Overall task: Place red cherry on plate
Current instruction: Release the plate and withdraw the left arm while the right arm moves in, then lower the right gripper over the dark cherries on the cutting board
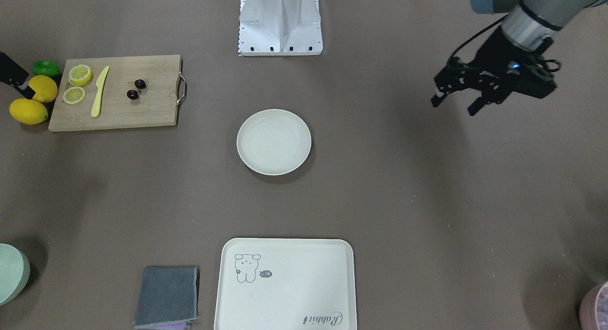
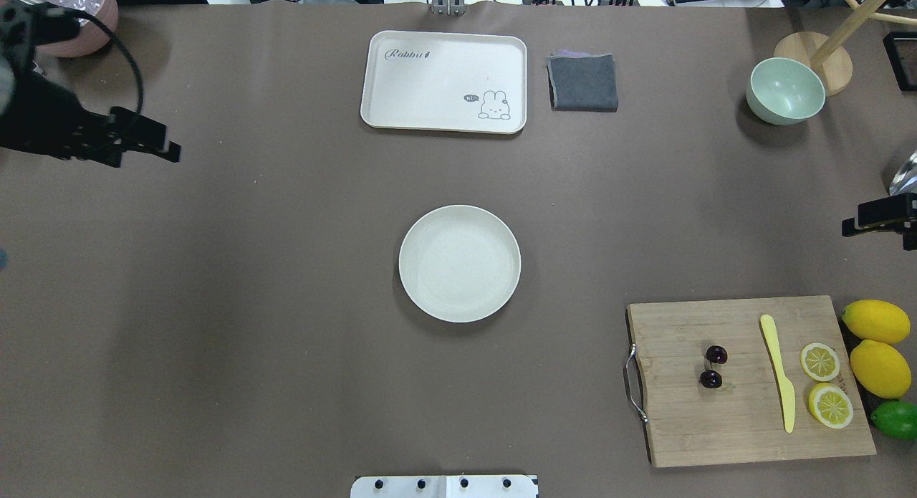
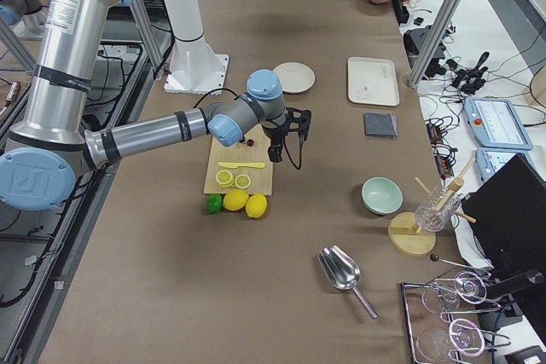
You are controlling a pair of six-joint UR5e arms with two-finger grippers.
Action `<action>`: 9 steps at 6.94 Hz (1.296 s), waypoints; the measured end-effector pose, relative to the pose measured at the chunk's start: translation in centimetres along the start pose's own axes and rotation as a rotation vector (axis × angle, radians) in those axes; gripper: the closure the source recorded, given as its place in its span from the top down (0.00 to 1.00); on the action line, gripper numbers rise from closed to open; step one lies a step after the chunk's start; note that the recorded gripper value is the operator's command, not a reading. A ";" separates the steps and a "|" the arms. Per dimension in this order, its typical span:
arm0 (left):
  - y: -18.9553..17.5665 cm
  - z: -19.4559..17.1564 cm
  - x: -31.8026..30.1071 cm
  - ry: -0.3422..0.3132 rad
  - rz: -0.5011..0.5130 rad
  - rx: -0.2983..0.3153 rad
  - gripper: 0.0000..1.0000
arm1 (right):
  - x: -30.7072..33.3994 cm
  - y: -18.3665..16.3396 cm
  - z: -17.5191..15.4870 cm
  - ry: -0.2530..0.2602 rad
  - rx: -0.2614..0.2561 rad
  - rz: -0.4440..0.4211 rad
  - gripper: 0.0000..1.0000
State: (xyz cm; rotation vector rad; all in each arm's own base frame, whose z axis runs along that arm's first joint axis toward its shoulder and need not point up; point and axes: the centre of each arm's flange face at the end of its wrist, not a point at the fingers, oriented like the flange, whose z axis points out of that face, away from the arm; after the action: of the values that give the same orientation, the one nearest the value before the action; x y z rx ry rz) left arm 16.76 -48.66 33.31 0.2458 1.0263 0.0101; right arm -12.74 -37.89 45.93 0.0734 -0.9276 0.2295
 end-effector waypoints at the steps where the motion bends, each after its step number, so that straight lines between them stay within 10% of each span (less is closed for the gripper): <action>1: -1.5 -3.5 -6.4 -0.088 0.091 -0.009 0.98 | -3.0 1.9 0.7 -0.005 -0.009 0.022 1.00; 5: -2.7 -12.7 -30.1 -0.240 0.285 -0.141 0.98 | -8.7 8.5 6.2 0.058 -0.015 0.015 0.97; 9: 0.2 -12.1 -33.7 -0.237 0.305 -0.135 0.98 | -11.1 12.7 13.8 0.134 -0.007 -0.034 0.68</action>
State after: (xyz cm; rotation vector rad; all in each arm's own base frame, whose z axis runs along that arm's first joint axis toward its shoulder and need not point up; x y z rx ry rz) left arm -10.99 -50.27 55.88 0.2720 0.7414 0.3189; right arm -32.90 -29.64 44.89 0.0664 -0.7934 0.1973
